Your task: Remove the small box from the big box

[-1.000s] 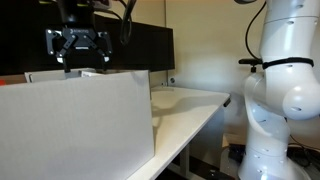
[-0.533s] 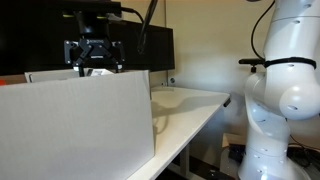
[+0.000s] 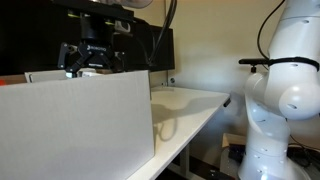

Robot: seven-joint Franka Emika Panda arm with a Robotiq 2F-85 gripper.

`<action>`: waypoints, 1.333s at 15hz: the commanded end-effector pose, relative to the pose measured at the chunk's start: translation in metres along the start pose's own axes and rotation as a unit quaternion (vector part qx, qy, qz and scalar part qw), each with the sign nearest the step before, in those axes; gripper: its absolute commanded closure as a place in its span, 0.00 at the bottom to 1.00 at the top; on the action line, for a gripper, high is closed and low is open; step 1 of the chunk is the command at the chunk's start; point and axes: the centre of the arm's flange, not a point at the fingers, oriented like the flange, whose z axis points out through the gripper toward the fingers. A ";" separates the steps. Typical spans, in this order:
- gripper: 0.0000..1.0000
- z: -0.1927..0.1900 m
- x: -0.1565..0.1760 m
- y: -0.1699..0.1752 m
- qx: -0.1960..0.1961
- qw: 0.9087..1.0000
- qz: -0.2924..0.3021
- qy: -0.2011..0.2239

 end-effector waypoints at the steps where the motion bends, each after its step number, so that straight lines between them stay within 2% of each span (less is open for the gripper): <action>1: 0.27 0.011 -0.011 0.012 0.031 0.999 -0.022 -0.019; 5: 0.54 0.005 -0.021 0.011 0.052 0.998 -0.026 -0.001; 8: 0.69 -0.009 -0.032 0.005 0.051 0.998 -0.036 0.016; 20: 0.69 -0.038 -0.049 -0.012 0.039 0.995 -0.063 0.062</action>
